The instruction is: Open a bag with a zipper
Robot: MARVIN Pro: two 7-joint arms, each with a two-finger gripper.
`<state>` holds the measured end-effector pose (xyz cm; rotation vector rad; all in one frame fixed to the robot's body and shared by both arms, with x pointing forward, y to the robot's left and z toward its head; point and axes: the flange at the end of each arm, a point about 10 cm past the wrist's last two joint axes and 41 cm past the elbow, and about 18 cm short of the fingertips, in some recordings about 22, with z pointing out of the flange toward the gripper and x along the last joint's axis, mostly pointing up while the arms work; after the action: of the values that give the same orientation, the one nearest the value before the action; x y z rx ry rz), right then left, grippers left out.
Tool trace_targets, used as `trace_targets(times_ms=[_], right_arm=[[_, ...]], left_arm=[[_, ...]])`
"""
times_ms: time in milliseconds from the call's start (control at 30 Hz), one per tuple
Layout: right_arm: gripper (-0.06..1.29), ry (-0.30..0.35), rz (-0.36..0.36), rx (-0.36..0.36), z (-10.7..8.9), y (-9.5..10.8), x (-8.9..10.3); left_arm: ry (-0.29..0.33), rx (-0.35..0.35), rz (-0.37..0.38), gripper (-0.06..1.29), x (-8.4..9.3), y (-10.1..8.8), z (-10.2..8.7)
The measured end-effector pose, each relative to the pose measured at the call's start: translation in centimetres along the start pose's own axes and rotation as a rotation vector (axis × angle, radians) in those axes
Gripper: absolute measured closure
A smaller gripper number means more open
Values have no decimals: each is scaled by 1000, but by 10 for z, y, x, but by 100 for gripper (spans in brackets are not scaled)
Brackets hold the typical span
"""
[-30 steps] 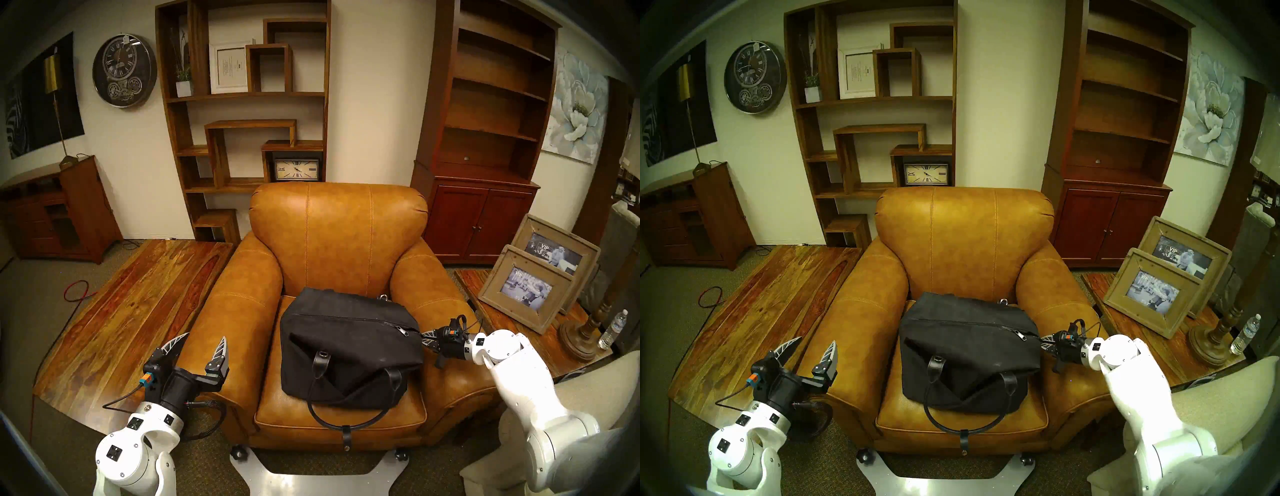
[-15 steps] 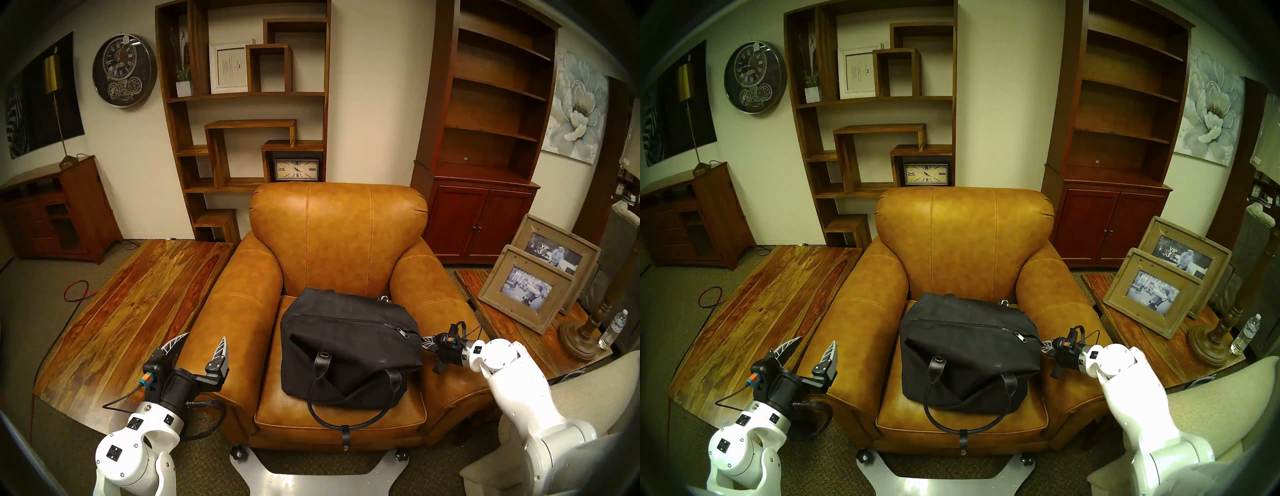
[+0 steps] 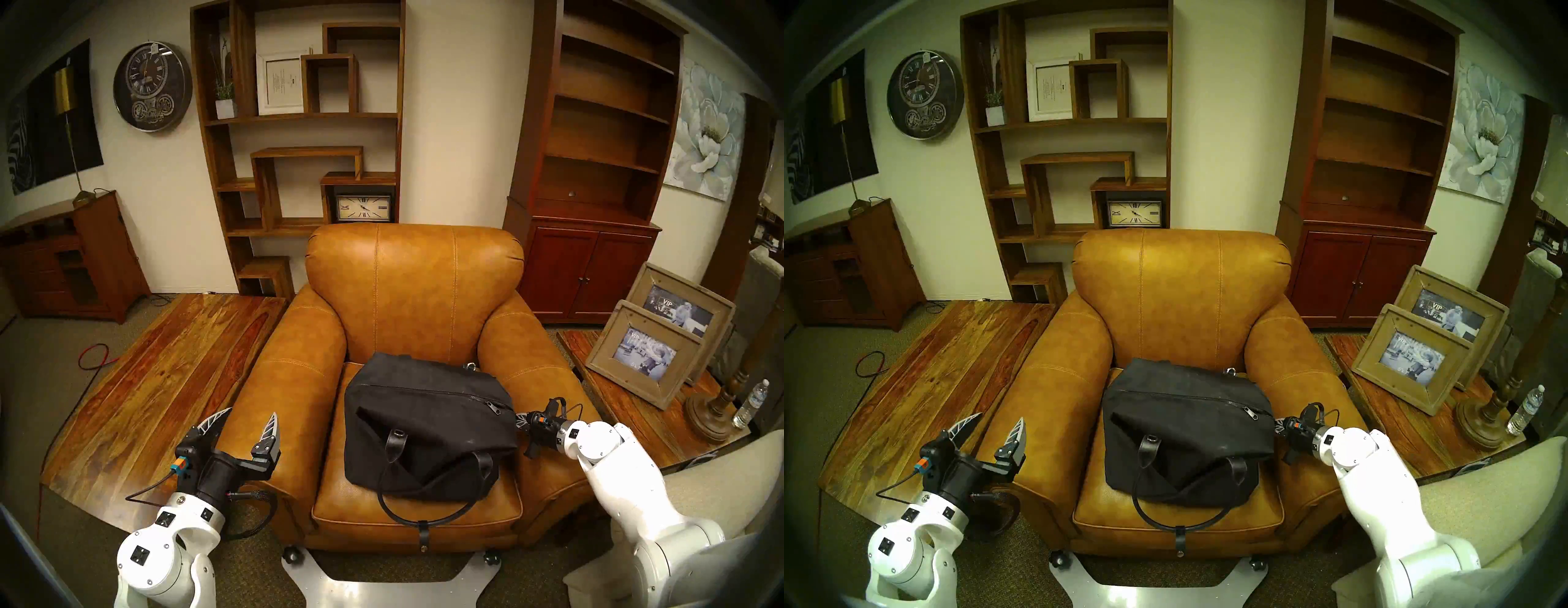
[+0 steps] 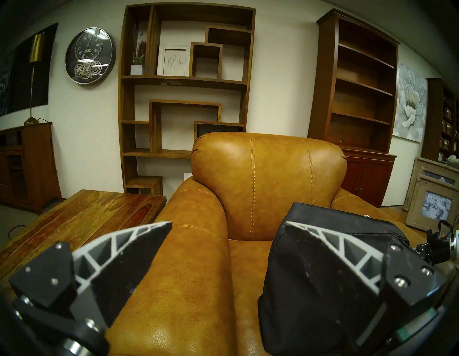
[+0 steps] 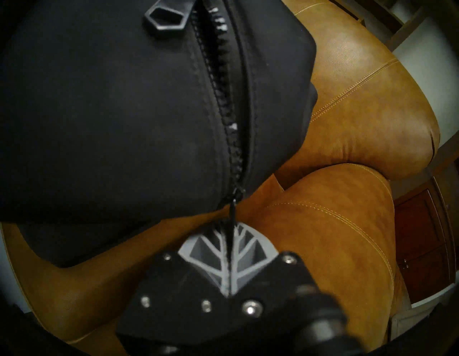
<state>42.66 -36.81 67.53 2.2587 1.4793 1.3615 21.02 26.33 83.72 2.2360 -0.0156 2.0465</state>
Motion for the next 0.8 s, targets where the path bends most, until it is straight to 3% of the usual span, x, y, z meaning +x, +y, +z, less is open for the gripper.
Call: trace_targets(times_ms=[267, 500, 733, 767, 800], right_arm=[[125, -37, 14, 22, 10, -14, -5], [125, -40, 18, 22, 13, -15, -3], [122, 37, 60, -76, -2, 7, 5], [111, 56, 73, -105, -6, 14, 6], [72, 71, 81, -127, -10, 20, 7]], left_arm=[[0, 0, 0, -4, 0, 0, 0], [0, 0, 0, -4, 0, 0, 0], [0, 0, 0, -4, 0, 0, 0], [0, 0, 0, -4, 0, 0, 0], [0, 0, 0, -4, 0, 0, 0]])
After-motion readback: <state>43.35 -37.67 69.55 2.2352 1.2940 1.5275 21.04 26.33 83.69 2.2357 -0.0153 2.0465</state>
